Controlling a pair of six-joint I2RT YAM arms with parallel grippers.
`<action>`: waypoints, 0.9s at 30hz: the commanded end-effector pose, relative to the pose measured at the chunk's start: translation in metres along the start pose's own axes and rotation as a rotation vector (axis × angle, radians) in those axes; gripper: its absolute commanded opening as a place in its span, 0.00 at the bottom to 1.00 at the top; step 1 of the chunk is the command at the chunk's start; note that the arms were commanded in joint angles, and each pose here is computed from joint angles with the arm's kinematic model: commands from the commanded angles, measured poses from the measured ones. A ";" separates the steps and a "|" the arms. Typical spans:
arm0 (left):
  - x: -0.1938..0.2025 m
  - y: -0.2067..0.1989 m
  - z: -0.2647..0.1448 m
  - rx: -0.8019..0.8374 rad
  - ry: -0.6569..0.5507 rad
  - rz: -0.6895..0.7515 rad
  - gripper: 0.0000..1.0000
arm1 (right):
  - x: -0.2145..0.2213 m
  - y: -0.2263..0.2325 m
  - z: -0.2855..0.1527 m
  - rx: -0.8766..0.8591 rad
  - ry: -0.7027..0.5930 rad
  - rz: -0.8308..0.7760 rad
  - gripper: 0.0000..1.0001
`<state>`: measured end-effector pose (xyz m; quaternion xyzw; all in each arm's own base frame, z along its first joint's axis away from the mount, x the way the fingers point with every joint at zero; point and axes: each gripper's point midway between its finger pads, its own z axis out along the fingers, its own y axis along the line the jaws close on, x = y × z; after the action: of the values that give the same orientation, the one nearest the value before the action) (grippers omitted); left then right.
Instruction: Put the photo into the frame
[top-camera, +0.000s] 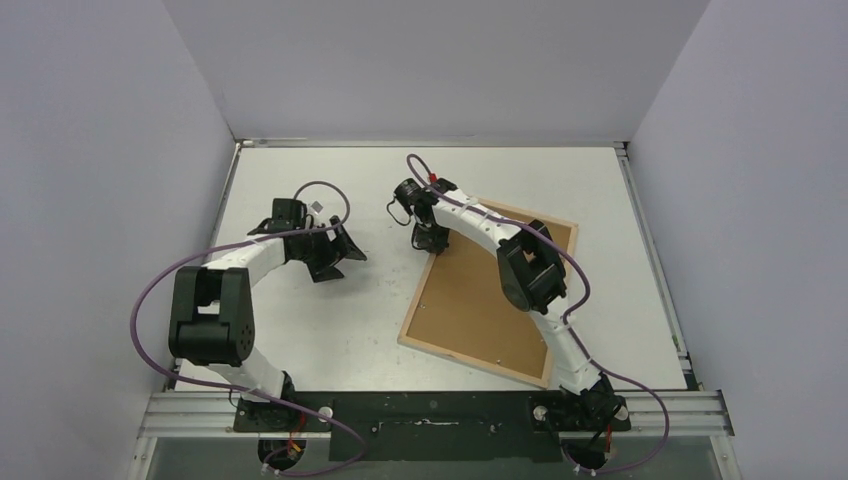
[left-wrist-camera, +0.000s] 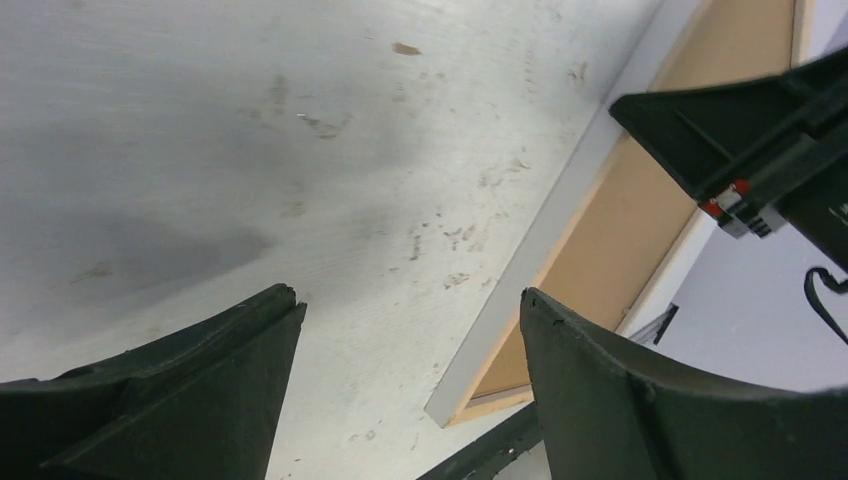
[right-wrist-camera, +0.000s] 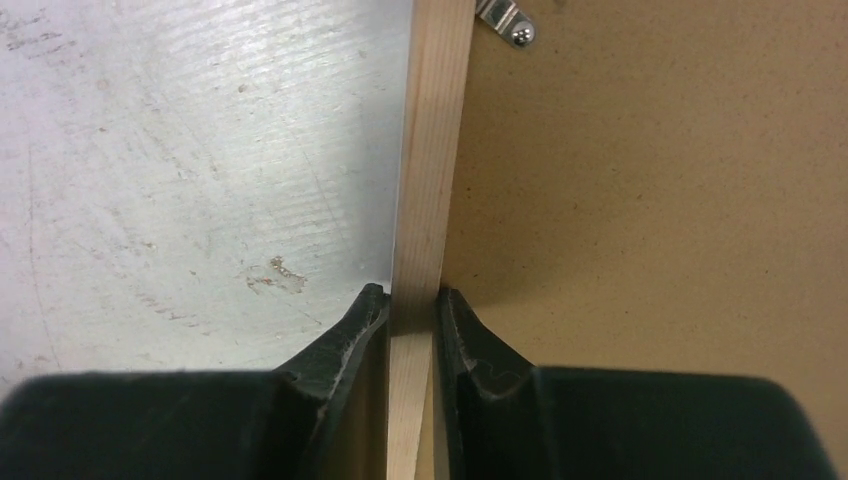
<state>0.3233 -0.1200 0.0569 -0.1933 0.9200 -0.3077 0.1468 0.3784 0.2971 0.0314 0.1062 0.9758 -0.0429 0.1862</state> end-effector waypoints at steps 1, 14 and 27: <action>0.002 -0.038 0.008 0.130 0.031 0.080 0.78 | -0.022 0.025 -0.025 -0.127 -0.040 0.029 0.00; 0.027 -0.096 0.025 0.323 0.084 0.249 0.82 | -0.043 0.034 -0.093 -0.328 -0.081 0.084 0.00; 0.039 -0.128 0.026 0.523 0.116 0.245 0.76 | -0.049 0.051 -0.116 -0.451 -0.069 0.126 0.00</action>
<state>0.3292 -0.2258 0.0885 -0.0500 0.8686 -0.4653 0.1628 0.3797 0.3281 0.1004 0.1117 0.9688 0.0957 0.1997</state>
